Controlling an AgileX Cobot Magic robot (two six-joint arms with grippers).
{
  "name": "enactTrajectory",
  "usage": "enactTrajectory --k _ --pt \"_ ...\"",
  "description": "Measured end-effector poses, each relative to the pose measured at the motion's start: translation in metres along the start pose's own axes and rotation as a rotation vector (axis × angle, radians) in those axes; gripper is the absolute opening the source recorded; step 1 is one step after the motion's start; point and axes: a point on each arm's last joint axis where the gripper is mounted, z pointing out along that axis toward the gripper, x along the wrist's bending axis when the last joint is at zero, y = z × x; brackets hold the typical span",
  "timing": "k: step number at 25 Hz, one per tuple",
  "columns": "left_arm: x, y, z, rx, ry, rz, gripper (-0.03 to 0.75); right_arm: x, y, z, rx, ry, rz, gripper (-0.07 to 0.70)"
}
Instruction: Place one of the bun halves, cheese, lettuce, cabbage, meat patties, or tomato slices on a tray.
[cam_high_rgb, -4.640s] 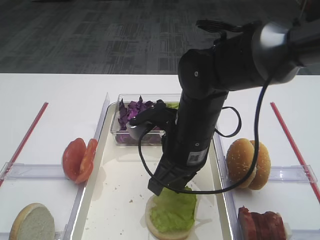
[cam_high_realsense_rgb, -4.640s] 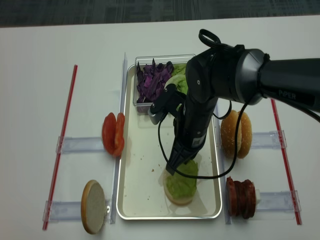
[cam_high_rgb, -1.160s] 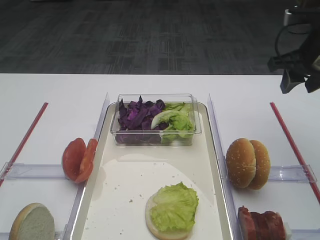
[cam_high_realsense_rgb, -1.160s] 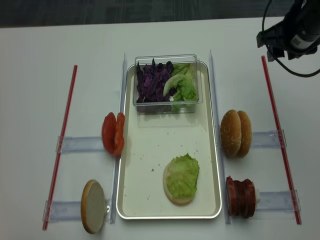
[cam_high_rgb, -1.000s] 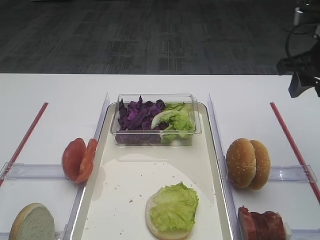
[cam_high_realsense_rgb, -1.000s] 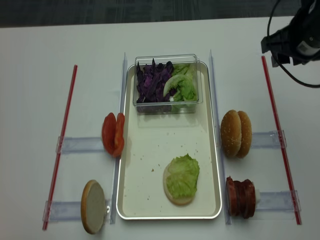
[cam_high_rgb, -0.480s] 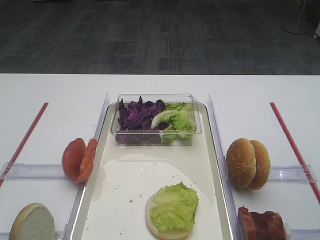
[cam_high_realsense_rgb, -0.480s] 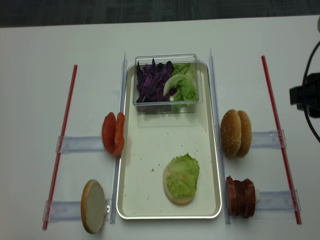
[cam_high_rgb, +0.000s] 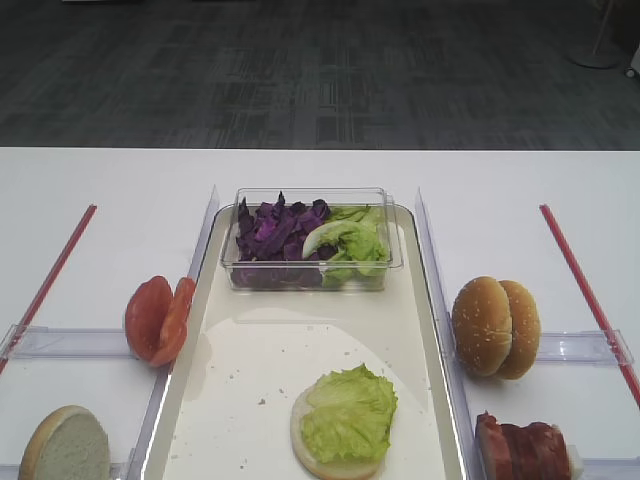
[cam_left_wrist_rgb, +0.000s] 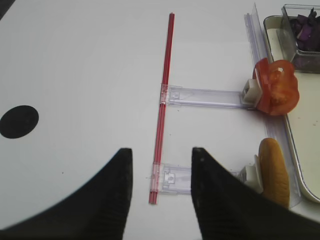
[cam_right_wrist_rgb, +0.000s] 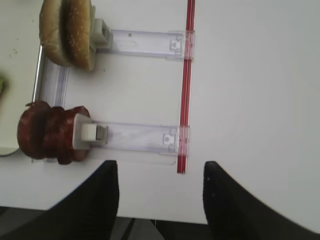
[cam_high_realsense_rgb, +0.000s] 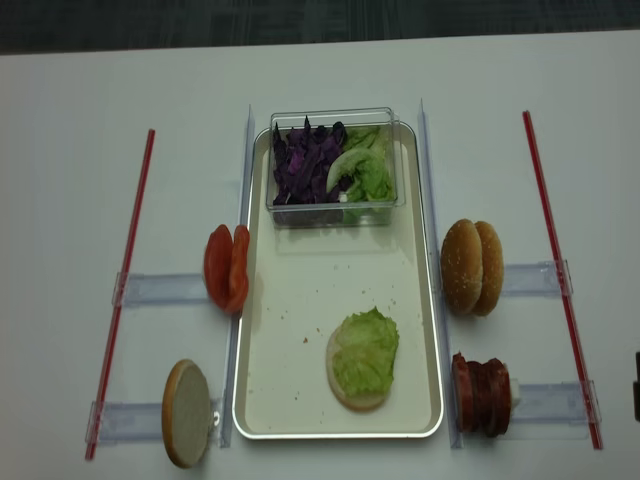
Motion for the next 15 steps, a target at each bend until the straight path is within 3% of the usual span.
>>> enactTrajectory --k 6,15 --pt "0.000 0.000 0.000 0.000 0.000 0.000 0.271 0.002 -0.023 -0.010 -0.006 0.004 -0.004 0.415" --pt "0.000 0.000 0.000 0.000 0.000 0.000 0.271 0.002 -0.028 -0.013 -0.030 0.006 -0.006 0.415"
